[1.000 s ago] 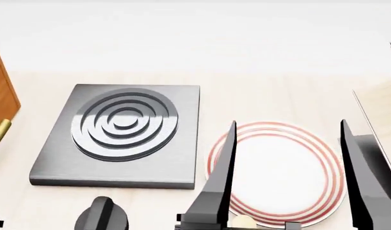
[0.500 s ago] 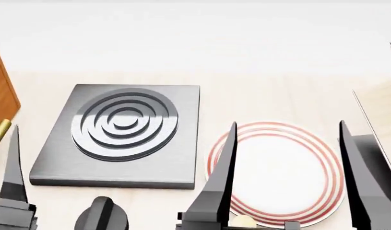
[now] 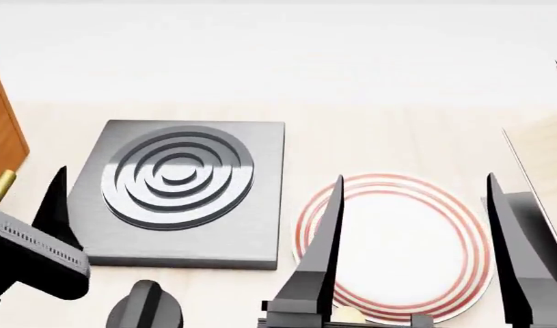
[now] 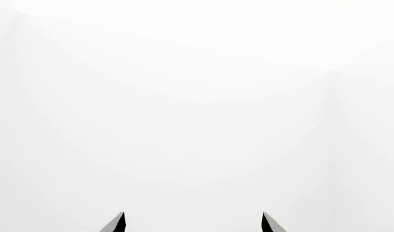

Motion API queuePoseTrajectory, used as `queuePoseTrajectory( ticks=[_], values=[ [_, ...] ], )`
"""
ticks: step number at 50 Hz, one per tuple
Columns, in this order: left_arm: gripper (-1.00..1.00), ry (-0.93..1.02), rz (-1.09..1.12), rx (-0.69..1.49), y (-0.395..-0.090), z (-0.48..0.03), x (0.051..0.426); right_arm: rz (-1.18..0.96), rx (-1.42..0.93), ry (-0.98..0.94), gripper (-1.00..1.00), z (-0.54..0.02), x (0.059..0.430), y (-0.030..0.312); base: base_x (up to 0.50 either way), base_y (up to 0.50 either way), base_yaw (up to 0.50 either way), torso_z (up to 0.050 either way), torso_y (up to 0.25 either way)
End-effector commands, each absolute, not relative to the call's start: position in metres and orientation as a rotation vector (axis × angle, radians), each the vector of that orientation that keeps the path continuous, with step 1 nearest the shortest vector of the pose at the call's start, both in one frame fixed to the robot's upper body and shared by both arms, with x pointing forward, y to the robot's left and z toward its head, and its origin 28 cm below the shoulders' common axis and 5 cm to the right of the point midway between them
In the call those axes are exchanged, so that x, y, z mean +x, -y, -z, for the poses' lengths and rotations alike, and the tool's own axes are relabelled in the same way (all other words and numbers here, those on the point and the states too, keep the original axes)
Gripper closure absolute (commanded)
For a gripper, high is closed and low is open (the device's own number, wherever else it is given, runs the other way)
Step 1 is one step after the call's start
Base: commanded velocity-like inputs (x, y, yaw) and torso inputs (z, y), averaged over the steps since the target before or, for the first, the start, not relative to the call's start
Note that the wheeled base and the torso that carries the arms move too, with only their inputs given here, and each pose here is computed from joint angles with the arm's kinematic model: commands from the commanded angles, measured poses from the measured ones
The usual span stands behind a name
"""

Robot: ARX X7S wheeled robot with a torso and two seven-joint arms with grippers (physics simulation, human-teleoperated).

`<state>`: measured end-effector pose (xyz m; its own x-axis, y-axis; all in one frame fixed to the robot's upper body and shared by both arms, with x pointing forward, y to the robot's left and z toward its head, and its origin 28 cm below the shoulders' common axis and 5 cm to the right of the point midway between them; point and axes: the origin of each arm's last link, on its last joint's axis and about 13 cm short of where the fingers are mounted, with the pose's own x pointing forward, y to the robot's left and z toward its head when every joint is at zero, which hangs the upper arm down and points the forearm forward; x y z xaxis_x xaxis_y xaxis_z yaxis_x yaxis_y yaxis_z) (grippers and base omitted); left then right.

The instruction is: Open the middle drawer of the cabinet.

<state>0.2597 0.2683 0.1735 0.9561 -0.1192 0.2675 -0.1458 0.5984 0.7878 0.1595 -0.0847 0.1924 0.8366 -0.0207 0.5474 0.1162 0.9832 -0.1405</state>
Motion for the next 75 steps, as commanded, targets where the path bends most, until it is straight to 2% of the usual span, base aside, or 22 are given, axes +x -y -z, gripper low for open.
queuePoseTrajectory(
  ticks=[1,9,24,41,75],
  values=[
    [-1.00,0.191,-0.035,1.147,-0.287,-0.174,0.300,0.068,-0.169,0.574,-1.00,-0.193,0.160,0.085,0.00,0.00,0.00,0.000,0.000],
    [-1.00,0.061,-0.033,1.260,-0.301,-0.175,0.323,0.064,-0.170,0.576,-1.00,-0.193,0.160,0.084,0.00,0.00,0.00,0.000,0.000],
    [-1.00,-0.042,-0.055,1.331,-0.317,-0.170,0.344,0.059,-0.172,0.579,-1.00,-0.193,0.160,0.083,0.00,0.00,0.00,0.000,0.000],
    [-1.00,-0.070,-0.079,1.391,-0.326,-0.161,0.356,0.055,-0.173,0.576,-1.00,-0.193,0.160,0.083,0.00,0.00,0.00,0.000,0.000],
    [-1.00,-0.075,-0.020,1.453,-0.322,-0.145,0.362,0.052,-0.175,0.577,-1.00,-0.193,0.160,0.084,0.00,0.00,0.00,0.000,0.000]
  ],
)
